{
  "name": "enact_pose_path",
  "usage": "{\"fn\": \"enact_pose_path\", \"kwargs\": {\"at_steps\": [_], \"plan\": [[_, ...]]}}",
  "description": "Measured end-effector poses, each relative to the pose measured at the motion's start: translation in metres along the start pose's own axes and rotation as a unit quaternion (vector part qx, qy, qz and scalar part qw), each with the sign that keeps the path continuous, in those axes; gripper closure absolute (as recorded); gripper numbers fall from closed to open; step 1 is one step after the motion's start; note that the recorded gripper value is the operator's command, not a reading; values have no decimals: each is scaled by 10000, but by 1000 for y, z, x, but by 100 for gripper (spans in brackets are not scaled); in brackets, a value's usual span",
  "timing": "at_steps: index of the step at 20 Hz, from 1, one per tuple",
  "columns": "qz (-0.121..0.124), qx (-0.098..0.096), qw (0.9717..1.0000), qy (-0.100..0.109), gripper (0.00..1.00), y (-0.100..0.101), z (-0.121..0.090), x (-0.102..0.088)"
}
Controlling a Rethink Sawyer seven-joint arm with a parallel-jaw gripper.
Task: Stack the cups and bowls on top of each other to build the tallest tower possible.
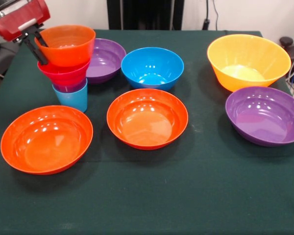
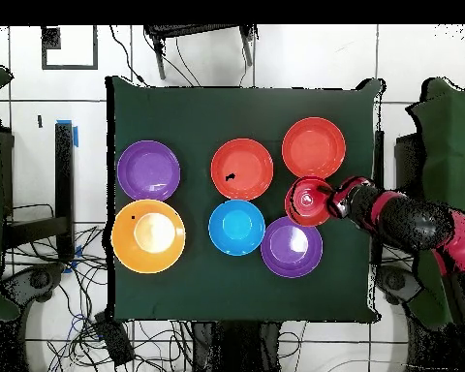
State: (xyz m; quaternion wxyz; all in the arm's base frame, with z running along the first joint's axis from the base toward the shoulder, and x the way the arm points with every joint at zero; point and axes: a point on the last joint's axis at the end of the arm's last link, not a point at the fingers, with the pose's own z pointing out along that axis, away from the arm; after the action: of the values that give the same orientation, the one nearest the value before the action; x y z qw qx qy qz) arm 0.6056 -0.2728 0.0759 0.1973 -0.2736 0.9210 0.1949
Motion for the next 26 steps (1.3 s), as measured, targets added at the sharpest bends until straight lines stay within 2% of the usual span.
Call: {"fn": "enact_pose_path", "kwargs": {"at_steps": [7, 26], "plan": [[-69, -39, 10000, 21, 100, 5, 6, -8], [-71, -52, 10000, 13, 100, 6, 8, -9]]}}
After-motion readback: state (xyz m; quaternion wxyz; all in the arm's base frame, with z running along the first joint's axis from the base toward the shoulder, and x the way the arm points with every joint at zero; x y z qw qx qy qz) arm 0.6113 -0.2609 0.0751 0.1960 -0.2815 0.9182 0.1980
